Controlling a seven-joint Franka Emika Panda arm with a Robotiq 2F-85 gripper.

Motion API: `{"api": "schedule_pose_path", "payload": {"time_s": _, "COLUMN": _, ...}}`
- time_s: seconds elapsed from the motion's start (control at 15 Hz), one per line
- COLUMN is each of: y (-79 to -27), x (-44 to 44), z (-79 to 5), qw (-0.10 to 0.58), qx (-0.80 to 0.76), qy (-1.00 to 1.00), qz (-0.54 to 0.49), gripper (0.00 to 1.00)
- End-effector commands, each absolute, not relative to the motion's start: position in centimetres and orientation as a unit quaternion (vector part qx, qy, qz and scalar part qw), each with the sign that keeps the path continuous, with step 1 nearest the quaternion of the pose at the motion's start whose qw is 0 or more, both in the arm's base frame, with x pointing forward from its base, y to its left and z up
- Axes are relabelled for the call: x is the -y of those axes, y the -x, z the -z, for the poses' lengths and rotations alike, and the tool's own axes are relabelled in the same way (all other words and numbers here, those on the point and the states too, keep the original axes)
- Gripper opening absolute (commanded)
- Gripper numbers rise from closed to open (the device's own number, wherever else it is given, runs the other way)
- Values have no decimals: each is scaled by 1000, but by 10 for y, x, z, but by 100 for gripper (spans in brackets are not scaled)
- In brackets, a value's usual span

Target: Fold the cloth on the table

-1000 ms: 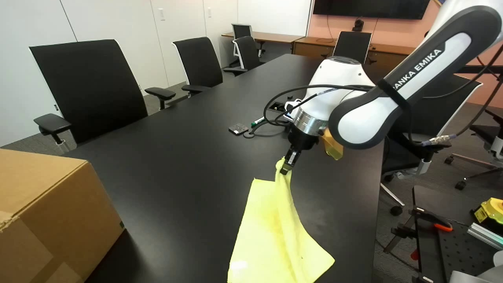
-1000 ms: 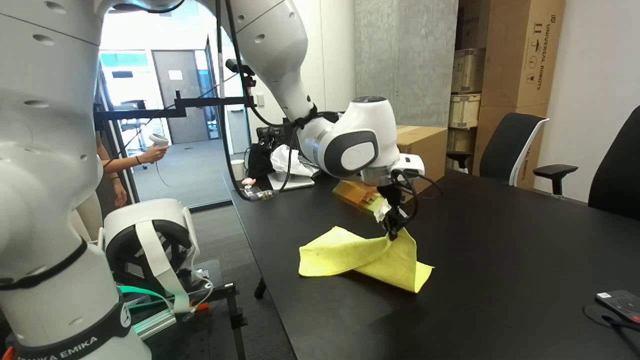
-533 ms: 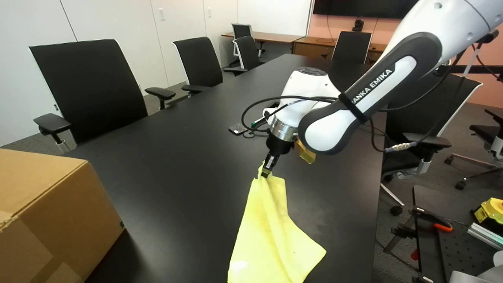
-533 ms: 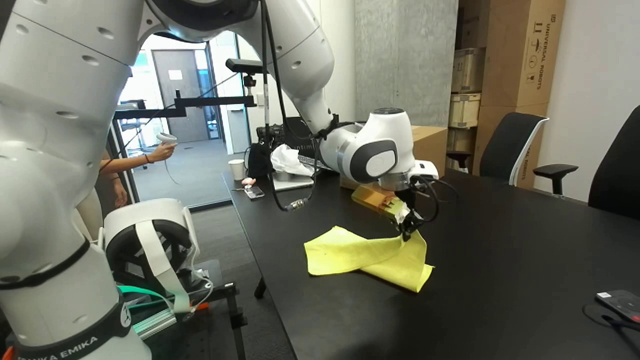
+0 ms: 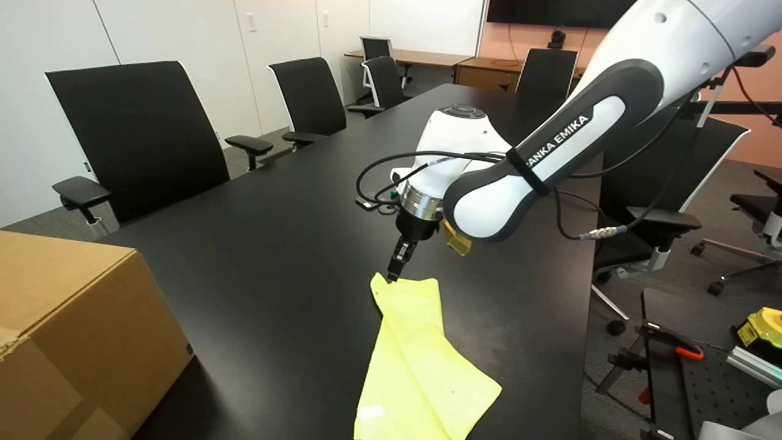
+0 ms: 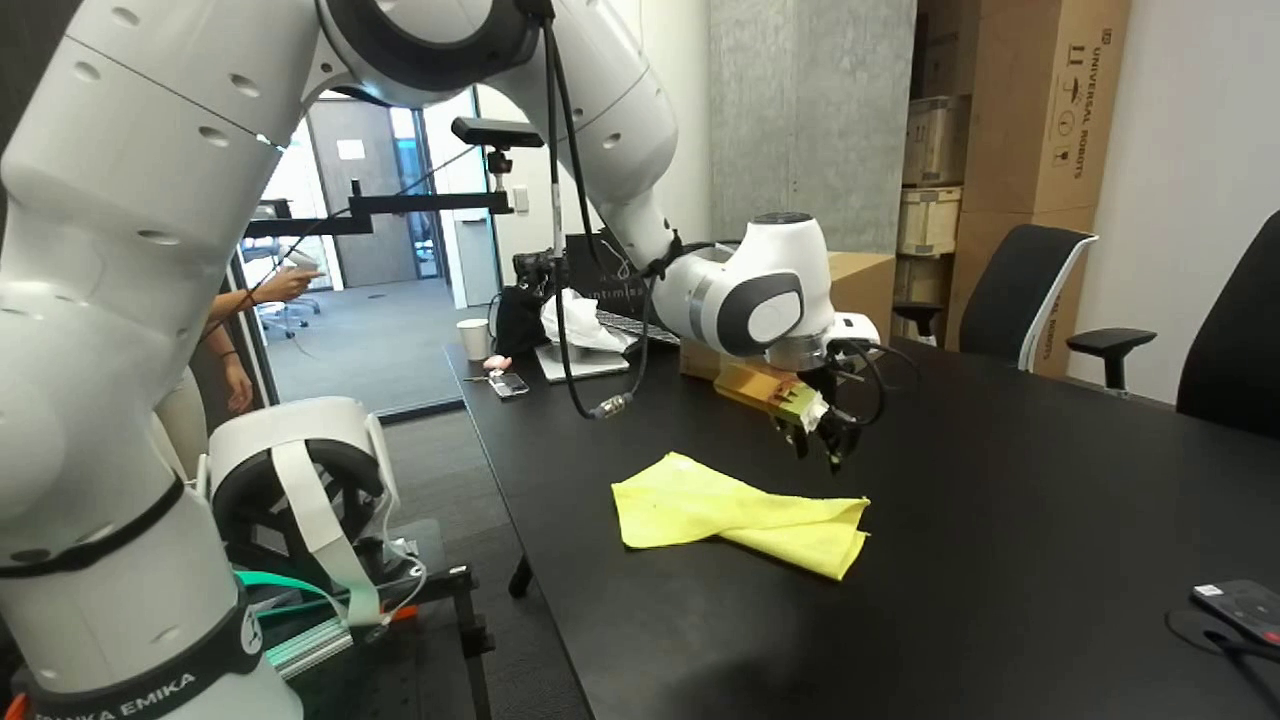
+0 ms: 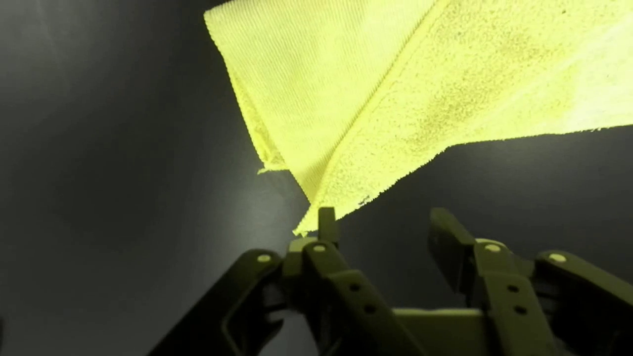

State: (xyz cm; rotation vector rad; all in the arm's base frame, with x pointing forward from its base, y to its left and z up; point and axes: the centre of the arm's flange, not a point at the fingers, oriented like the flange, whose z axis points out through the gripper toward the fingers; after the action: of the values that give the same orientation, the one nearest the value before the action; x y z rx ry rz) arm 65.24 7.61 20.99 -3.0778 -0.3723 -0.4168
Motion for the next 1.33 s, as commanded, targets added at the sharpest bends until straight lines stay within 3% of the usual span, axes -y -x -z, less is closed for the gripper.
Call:
{"api": "schedule_pose_path", "payload": {"time_s": 0.0, "y": -631, "x": -74, "z": -219, "qw": -18, "qx": 124, "qy": 987, "qz": 100, "gripper": 84}}
{"api": "schedule_pose_path", "payload": {"time_s": 0.13, "y": -599, "x": -70, "z": -215, "qw": -15, "qx": 131, "qy": 989, "qz": 66, "gripper": 99}}
{"api": "schedule_pose_path", "payload": {"time_s": 0.2, "y": -581, "x": -70, "z": -214, "qw": -19, "qx": 132, "qy": 990, "qz": 50, "gripper": 100}}
{"api": "schedule_pose_path", "payload": {"time_s": 0.73, "y": -447, "x": -100, "z": -188, "qw": -16, "qx": 152, "qy": 988, "qz": -20, "gripper": 100}}
{"api": "schedule_pose_path", "payload": {"time_s": 1.27, "y": -403, "x": -137, "z": -162, "qw": 7, "qx": 168, "qy": 986, "qz": 13, "gripper": 100}}
